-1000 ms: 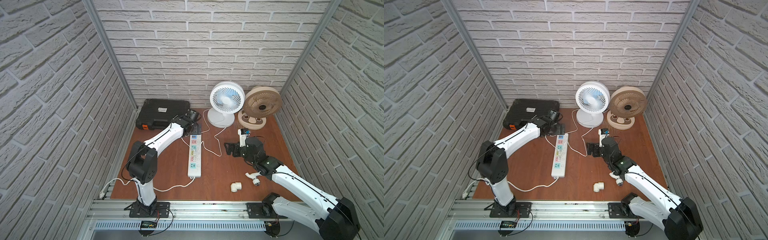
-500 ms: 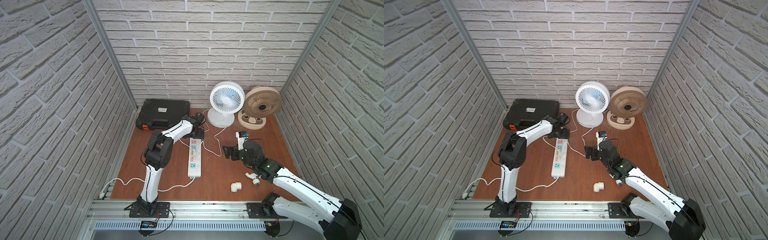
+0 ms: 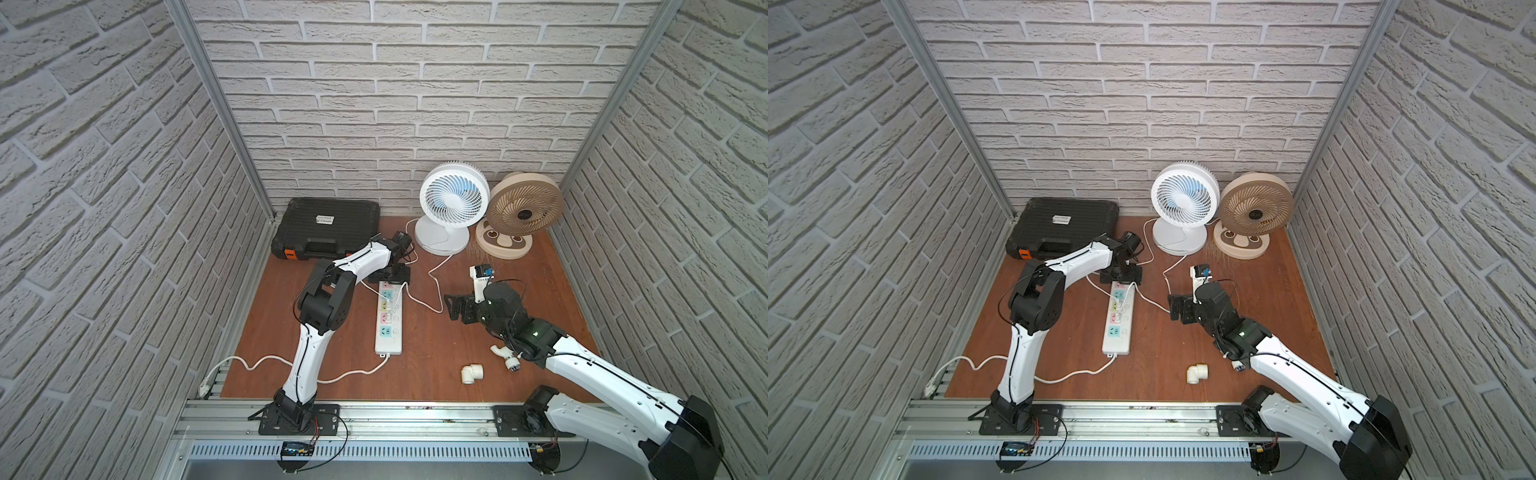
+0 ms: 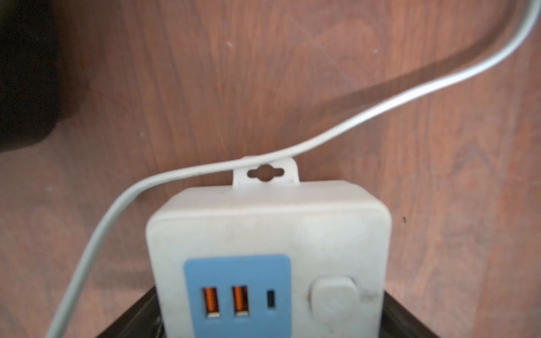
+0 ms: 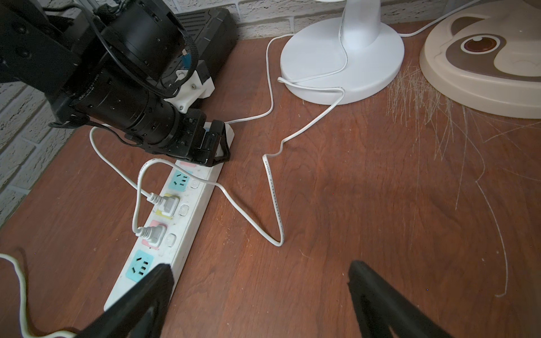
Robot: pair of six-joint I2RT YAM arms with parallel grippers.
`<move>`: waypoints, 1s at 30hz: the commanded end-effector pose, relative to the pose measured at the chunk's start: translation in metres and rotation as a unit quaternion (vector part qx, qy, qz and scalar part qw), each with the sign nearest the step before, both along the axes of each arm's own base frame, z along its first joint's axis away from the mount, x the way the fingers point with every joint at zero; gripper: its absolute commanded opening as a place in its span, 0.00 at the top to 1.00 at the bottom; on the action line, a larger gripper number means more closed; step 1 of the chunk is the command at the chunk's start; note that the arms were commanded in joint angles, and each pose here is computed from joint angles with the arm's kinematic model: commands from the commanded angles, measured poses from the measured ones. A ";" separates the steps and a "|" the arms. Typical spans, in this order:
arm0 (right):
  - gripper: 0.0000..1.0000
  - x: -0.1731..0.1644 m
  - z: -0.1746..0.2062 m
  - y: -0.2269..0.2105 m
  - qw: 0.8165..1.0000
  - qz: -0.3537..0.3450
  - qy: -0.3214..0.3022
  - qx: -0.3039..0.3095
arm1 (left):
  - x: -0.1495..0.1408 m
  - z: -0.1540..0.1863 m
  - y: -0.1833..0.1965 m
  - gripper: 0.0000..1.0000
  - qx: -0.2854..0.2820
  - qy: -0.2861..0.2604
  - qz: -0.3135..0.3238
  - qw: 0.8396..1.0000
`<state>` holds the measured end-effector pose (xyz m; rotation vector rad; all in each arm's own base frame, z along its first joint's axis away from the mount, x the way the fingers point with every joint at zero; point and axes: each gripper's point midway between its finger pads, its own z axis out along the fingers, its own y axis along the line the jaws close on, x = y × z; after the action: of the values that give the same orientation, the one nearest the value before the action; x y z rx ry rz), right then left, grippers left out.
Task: Unplug the desk fan from the power strip
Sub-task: Remove the plug from the socket.
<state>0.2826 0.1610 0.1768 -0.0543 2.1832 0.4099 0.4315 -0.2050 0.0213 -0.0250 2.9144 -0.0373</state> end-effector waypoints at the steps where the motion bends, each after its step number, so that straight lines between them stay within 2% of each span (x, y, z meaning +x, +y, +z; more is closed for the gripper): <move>1: 0.03 -0.002 0.004 0.000 1.000 -0.005 -0.011 0.007 | -0.007 -0.007 0.000 0.10 0.012 0.020 -0.008 1.000; 9: 0.03 -0.006 0.007 -0.001 1.000 -0.005 -0.015 0.011 | -0.006 -0.006 -0.002 0.48 0.009 0.016 -0.003 1.000; 15: 0.03 -0.007 0.009 0.004 1.000 0.001 -0.014 0.015 | -0.007 -0.005 -0.004 0.72 0.005 0.018 0.005 1.000; 19: 0.03 -0.009 0.011 0.012 1.000 0.009 -0.014 0.023 | -0.007 -0.004 -0.002 0.85 0.006 0.017 0.027 0.999; 22: 0.03 -0.011 0.012 0.021 0.999 0.019 -0.012 0.026 | -0.008 -0.005 -0.002 1.00 -0.010 0.019 0.054 0.998; 25: 0.03 -0.013 0.011 0.033 0.999 0.033 -0.006 0.028 | -0.010 -0.009 -0.003 1.00 -0.026 0.025 0.083 0.996; 30: 0.03 -0.021 0.004 0.059 0.997 0.064 0.007 0.031 | -0.008 -0.005 0.004 1.00 -0.015 0.014 0.129 0.991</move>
<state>0.2591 0.2022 0.1647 -0.1640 2.2351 0.4813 0.4314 -0.2071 0.0212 -0.2246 2.9056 -0.0550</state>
